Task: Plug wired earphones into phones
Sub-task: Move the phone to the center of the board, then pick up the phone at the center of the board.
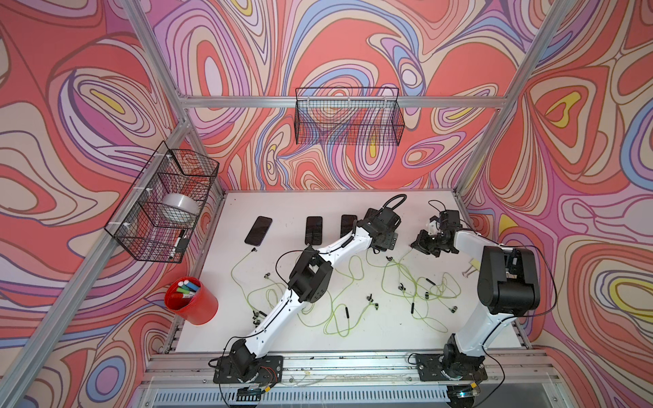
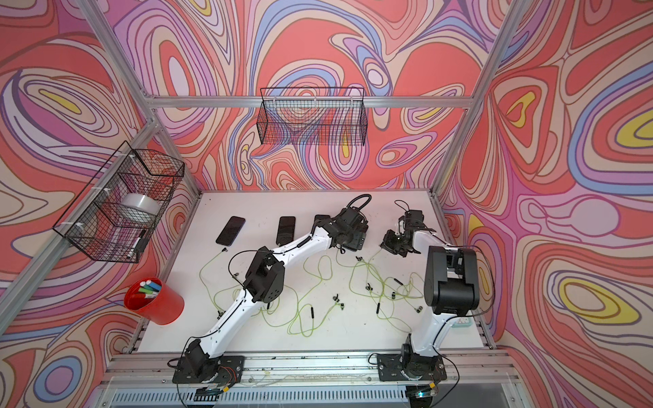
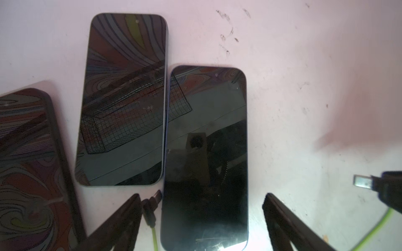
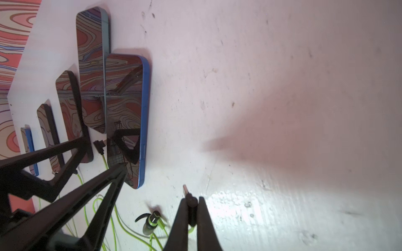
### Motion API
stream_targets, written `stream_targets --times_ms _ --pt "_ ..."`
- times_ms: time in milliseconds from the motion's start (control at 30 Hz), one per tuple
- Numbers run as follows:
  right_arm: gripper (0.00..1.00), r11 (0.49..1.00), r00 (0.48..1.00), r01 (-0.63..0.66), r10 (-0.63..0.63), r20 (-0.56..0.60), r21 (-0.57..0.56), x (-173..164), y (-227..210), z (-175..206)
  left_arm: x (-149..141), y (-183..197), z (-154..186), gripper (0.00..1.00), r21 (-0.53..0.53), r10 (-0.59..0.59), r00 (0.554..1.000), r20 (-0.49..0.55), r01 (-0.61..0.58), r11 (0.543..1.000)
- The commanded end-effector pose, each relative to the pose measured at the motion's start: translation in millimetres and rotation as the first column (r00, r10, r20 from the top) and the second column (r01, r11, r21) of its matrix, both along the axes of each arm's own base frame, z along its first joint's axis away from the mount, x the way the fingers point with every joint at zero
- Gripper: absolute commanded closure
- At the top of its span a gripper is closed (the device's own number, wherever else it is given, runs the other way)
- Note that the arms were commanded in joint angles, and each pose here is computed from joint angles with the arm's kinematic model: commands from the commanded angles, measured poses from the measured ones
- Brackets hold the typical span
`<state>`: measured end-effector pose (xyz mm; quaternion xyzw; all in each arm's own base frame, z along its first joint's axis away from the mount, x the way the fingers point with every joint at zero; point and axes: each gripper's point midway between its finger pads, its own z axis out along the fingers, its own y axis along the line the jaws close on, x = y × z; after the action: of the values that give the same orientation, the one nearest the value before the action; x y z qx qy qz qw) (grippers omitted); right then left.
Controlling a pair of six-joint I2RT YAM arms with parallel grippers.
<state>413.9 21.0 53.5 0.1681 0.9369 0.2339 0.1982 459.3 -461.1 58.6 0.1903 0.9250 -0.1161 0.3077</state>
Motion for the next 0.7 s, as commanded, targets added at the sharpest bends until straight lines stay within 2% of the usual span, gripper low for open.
stream_targets --times_ms 0,433,667 --pt "1.00 1.000 1.000 -0.004 0.004 -0.002 -0.024 -6 -1 1 -9 5 -15 0.09 0.054 -0.024 0.998 -0.052 0.027 0.998" --pt "1.00 1.000 1.000 0.006 -0.006 -0.012 -0.023 -10 -2 -5 -25 3 -41 0.13 0.091 -0.105 0.984 -0.147 0.120 0.989" --pt "1.00 1.000 1.000 0.010 -0.010 -0.014 -0.022 -11 -2 -8 -28 11 -60 0.14 0.137 -0.099 0.980 -0.173 0.123 0.983"
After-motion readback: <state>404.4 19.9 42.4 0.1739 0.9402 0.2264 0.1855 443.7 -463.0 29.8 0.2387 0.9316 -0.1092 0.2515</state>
